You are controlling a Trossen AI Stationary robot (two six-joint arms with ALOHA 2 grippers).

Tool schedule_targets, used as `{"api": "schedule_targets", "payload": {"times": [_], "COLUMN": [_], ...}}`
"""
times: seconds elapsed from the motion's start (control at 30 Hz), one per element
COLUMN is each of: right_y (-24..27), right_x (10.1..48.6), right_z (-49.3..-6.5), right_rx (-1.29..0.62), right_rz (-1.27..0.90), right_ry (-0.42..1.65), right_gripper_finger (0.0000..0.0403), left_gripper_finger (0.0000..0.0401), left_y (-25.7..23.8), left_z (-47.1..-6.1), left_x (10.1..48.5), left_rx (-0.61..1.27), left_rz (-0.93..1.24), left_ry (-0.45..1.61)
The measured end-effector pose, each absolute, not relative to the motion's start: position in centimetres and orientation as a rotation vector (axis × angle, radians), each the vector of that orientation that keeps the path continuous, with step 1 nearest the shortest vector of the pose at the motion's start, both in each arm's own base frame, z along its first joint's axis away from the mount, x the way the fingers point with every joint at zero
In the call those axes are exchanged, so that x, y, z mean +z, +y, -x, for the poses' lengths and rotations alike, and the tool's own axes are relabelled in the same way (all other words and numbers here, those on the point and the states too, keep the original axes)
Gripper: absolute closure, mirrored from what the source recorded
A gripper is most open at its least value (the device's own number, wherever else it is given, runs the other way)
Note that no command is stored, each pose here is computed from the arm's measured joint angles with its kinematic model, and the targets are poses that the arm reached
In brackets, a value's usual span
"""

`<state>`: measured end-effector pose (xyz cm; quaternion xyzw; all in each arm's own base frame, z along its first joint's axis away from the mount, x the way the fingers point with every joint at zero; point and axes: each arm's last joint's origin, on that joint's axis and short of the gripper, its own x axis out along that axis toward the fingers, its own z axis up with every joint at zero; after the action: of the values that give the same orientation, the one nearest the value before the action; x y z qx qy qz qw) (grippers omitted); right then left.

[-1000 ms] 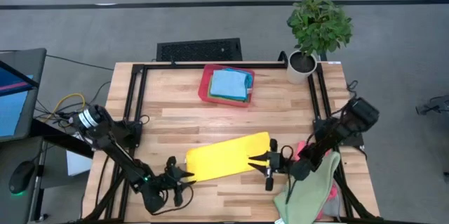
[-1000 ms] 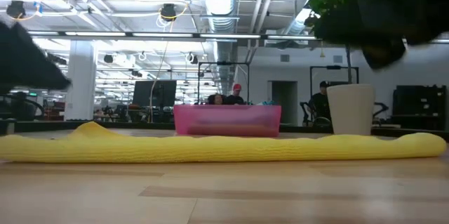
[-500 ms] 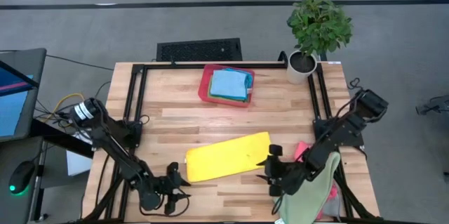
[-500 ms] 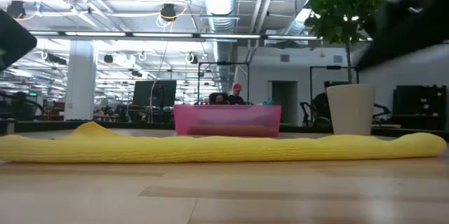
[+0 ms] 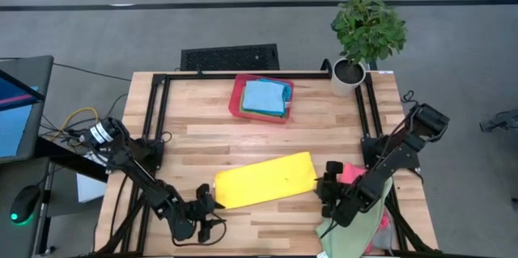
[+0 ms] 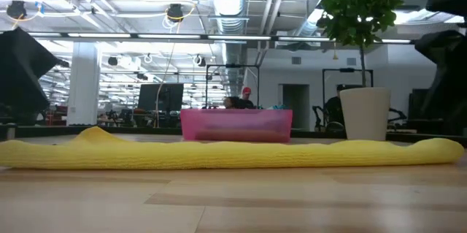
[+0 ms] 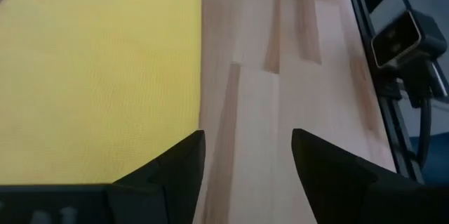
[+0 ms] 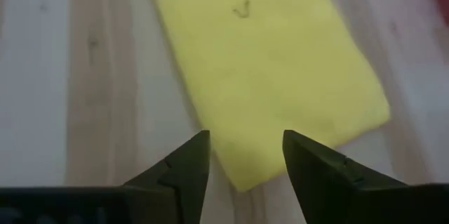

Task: Fold microfiber towels
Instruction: Fold the yellow microfiber cloth

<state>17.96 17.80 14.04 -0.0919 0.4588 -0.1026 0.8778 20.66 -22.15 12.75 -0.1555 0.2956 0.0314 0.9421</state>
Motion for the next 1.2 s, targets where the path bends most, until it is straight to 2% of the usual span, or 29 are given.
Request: {"api": "schedule_targets", "payload": {"times": [0.13, 0.23, 0.43, 0.9, 1.2], "right_y": [17.6, 17.2, 16.9, 15.6, 16.9], "right_x": [13.6, 12.6, 10.3, 8.3, 10.2], "right_z": [-17.1, -15.8, -14.2, -13.1, -13.8], "right_rx": [-0.302, -0.378, -0.335, -0.274, -0.259], "right_rz": [0.221, 0.164, -0.009, -0.099, -0.105], "right_ry": [0.837, 0.737, 0.637, 0.731, 0.691], "right_gripper_finger": [0.0214, 0.0230, 0.0249, 0.0280, 0.0287], "left_gripper_finger": [0.0195, 0.0195, 0.0195, 0.0195, 0.0195], "left_y": [-22.0, -22.0, -21.7, -21.5, -21.6], "left_z": [-21.1, -21.3, -21.5, -21.5, -21.8], "left_x": [13.1, 13.4, 13.5, 13.5, 14.0], "left_rx": [0.074, 0.099, 0.178, 0.214, 0.215], "left_rz": [0.346, 0.335, 0.316, 0.299, 0.270], "left_ry": [0.573, 0.516, 0.445, 0.416, 0.365]}}
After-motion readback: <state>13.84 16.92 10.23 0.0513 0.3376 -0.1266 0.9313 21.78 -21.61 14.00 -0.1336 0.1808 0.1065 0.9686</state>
